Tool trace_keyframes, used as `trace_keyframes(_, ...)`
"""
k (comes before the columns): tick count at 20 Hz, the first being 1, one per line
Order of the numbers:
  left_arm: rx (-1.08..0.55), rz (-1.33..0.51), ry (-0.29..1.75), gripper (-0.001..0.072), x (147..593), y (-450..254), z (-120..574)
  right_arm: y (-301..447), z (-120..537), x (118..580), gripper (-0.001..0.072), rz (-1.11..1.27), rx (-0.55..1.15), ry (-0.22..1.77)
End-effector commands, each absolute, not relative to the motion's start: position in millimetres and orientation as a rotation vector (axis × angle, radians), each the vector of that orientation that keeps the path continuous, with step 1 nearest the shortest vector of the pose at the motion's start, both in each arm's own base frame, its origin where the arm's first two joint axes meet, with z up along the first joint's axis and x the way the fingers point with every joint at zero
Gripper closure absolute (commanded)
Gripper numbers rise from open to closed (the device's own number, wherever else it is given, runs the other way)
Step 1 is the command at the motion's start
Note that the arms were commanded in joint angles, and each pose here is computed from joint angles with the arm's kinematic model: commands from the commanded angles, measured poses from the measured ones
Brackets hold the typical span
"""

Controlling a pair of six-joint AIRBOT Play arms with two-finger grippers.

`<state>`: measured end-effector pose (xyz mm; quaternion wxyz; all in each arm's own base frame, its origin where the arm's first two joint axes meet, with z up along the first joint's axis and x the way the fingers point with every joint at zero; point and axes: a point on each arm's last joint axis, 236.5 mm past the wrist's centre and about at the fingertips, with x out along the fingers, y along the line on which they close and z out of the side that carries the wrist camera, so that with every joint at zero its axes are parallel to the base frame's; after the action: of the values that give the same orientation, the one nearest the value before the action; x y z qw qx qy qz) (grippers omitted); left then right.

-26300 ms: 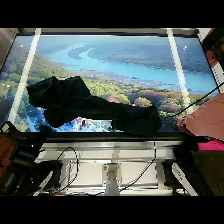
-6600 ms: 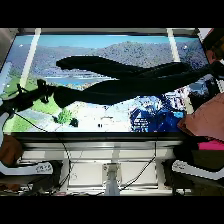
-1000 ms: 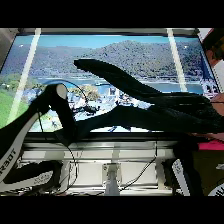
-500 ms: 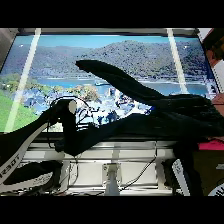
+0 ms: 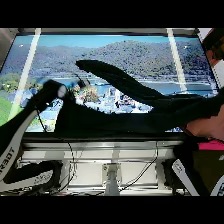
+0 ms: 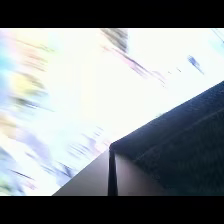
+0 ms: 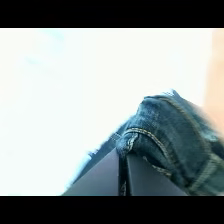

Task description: Fold the clothes and pants, and hang the long-sleeved shirts on hangers.

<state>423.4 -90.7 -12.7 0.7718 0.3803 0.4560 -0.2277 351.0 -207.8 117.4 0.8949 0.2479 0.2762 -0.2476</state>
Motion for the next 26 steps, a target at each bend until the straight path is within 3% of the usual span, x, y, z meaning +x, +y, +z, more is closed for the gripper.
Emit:
trace_keyframes(1,0.510,-0.181,0.439,0.0689,536,-61,121,-193,164,427,0.0689,-0.398,0.651,0.361)
trace_keyframes(6,0.325,-0.006,-0.006,0.0690,562,-6,285,-180,310,503,0.0689,-0.252,0.510,0.122)
trace_keyframes(9,0.293,0.030,-0.025,0.0689,550,10,316,-179,342,500,0.0688,-0.245,0.423,0.121)
trace_keyframes(13,0.289,0.021,0.338,0.0689,531,20,228,-194,280,464,0.0689,-0.352,0.234,0.366)
trace_keyframes(19,0.204,-0.039,0.658,0.0689,466,11,58,-211,122,359,0.0690,-0.526,0.382,0.493)
trace_keyframes(22,0.149,-0.047,0.695,0.0689,435,5,40,-204,87,303,0.0690,-0.592,0.437,0.544)
trace_keyframes(26,0.052,-0.083,0.814,0.0689,388,-10,42,-192,92,247,0.0689,-0.648,0.439,0.635)
